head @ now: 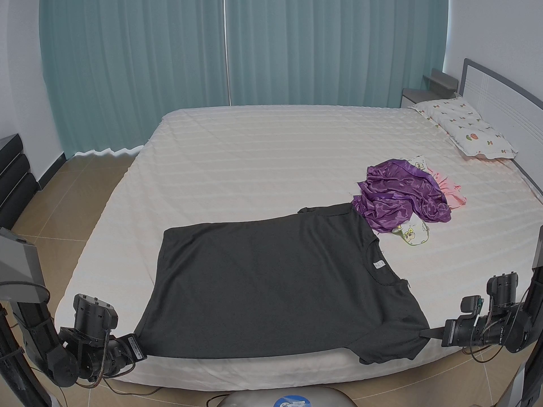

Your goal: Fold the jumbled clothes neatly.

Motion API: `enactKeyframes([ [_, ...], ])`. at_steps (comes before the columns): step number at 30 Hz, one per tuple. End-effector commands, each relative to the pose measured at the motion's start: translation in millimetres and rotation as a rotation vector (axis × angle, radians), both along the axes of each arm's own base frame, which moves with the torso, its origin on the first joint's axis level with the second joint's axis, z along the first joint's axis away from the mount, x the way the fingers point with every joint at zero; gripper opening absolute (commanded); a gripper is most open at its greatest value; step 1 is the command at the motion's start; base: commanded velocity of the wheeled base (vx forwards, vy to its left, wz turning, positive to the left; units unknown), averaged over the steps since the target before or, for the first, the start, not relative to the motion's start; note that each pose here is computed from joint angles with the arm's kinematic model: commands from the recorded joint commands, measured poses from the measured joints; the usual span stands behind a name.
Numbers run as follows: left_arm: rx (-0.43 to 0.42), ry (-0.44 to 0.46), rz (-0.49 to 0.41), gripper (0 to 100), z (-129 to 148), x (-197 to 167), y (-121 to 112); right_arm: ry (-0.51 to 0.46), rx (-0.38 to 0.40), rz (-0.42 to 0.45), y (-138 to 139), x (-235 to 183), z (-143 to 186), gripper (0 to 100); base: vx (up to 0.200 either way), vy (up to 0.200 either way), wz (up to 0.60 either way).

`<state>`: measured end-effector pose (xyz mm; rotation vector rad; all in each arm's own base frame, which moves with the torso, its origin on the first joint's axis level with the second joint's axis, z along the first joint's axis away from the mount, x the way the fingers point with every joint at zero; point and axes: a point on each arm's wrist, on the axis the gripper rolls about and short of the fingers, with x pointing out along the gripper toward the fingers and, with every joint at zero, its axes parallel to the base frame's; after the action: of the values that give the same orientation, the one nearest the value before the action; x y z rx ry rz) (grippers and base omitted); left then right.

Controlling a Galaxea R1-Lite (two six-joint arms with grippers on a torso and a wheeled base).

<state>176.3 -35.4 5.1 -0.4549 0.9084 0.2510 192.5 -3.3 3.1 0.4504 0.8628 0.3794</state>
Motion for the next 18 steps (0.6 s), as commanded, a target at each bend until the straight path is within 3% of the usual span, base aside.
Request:
enactKeyframes([
  [1,-0.014,-0.054,0.004,0,5,1,0,-0.062,0.023,0.023,1,-5,14,0,0.000,0.000,0.00],
  [4,-0.037,-0.176,0.014,0,13,12,-1,-0.125,0.026,0.029,1,3,21,0,0.000,0.000,0.00],
  [8,-0.042,-0.211,0.017,0,15,16,-1,-0.151,0.038,0.020,2,9,24,0,0.000,0.000,0.00],
  [10,-0.056,-0.274,0.034,0,20,29,0,-0.189,0.076,0.000,5,20,29,0,0.000,0.000,0.00],
  [18,-0.062,-0.313,0.060,0,18,53,1,-0.231,0.075,-0.001,6,48,23,0,0.000,0.000,0.00],
])
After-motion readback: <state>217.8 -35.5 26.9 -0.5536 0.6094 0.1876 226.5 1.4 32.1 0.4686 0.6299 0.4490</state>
